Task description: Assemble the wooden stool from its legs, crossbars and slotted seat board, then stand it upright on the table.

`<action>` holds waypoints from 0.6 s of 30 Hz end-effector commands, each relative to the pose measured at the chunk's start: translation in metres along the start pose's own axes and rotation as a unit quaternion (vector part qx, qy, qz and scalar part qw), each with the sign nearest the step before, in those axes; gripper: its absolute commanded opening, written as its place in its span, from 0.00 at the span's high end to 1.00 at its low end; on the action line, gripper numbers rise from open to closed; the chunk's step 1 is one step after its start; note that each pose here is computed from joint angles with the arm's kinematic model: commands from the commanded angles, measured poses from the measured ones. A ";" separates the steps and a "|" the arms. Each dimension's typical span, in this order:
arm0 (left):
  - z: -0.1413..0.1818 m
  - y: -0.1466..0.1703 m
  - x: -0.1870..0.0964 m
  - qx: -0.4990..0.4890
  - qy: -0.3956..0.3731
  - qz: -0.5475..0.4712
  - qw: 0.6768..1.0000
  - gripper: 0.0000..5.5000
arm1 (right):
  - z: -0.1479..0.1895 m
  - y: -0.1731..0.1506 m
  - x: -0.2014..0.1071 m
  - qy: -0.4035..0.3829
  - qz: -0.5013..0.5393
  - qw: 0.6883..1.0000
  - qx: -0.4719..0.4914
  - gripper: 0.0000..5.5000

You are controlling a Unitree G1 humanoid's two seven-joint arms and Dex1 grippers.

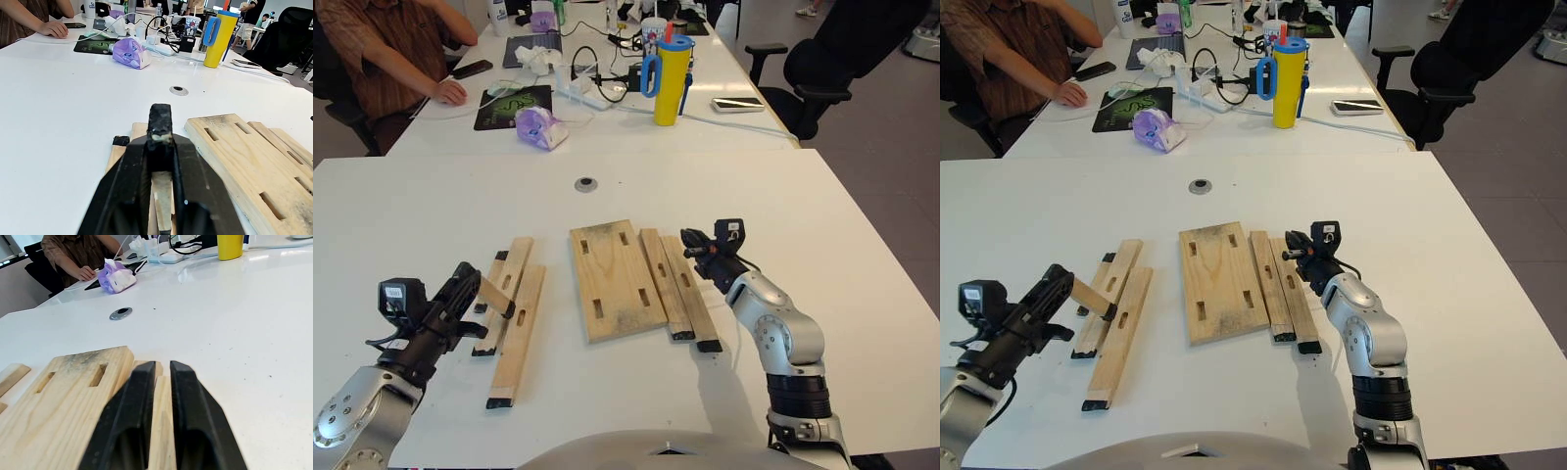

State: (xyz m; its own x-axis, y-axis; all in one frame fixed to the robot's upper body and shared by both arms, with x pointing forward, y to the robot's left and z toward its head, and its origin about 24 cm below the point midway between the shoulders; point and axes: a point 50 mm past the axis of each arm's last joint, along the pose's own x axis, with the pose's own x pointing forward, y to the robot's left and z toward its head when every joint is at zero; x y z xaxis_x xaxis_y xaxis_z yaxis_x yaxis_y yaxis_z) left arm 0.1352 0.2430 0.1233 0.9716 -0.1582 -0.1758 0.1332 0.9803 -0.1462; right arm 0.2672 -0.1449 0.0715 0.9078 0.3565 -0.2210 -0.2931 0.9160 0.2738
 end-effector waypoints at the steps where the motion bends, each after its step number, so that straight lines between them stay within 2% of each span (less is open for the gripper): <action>1: 0.003 -0.006 0.006 0.009 -0.004 -0.027 1.000 0.93 | -0.003 0.001 0.002 0.003 -0.006 1.000 0.000 0.90; 5: 0.003 -0.008 0.008 0.002 -0.007 -0.041 0.999 0.93 | -0.007 0.002 0.001 0.007 -0.006 1.000 0.002 0.90; 10: -0.001 -0.003 0.005 0.009 0.016 -0.015 1.000 0.93 | -0.007 0.004 -0.001 0.008 -0.003 1.000 0.002 0.90; 18: -0.008 0.004 0.007 0.003 0.062 -0.029 0.998 0.93 | -0.011 0.006 -0.002 0.005 -0.015 1.000 0.011 0.90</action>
State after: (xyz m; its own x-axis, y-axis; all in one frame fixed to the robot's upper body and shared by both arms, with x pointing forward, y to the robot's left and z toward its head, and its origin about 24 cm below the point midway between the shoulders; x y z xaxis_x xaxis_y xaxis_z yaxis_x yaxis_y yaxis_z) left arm 0.1408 0.2401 0.1190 0.9422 -0.2357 -0.2381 0.2033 0.9671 -0.1528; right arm 0.2623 -0.1397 0.0642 0.9085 0.3447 -0.2361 -0.2720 0.9170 0.2918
